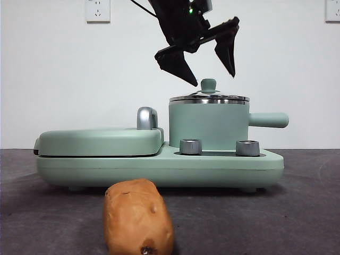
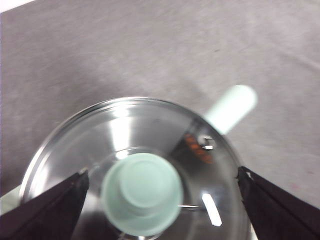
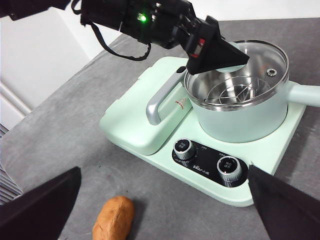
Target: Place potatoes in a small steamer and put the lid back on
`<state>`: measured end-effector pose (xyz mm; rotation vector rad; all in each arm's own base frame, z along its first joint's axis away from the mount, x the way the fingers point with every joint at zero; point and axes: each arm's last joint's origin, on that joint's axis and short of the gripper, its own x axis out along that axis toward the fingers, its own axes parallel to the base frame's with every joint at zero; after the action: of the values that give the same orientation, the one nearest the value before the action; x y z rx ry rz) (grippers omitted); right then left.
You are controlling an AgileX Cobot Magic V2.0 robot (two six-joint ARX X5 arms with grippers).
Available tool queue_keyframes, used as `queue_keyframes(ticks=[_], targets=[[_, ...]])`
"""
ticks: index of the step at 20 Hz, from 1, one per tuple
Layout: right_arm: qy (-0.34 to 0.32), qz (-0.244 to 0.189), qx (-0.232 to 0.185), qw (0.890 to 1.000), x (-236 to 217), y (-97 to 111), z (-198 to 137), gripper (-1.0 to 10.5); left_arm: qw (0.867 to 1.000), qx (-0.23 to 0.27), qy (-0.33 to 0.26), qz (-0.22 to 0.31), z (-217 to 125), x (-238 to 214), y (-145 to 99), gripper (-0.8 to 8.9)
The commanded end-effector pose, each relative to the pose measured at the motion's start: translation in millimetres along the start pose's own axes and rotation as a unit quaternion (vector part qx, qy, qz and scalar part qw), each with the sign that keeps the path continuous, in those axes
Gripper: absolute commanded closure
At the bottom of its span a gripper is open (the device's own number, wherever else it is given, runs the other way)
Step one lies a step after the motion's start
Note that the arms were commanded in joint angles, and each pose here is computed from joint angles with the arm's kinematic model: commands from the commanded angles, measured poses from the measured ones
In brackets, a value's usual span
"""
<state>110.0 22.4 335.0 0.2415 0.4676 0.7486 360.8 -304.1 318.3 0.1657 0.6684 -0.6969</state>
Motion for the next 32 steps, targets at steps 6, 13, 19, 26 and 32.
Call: queue_keyframes(ticks=[6,13,19,26,32], targets=[[-0.008,0.001,-0.012,1.0,-2,2,5,3.8,1.0,0.009,0.003,0.003,1,8,-4,4.18],[-0.008,0.001,-0.012,1.0,-2,2,5,3.8,1.0,0.009,0.005,-0.002,0,10,-4,4.86],[-0.008,0.001,-0.012,1.0,-2,2,5,3.8,1.0,0.009,0.0,-0.002,0,10,-4,7.29],[-0.008,0.002,-0.008,1.0,-2,2,5,3.8,1.0,0.018,-0.021,-0.003,13,0,-5,7.69],[-0.008,0.002,-0.001,1.0,-2,2,5,3.8,0.999,0.026,-0.025,-0.003,39,-43,-8,7.69]])
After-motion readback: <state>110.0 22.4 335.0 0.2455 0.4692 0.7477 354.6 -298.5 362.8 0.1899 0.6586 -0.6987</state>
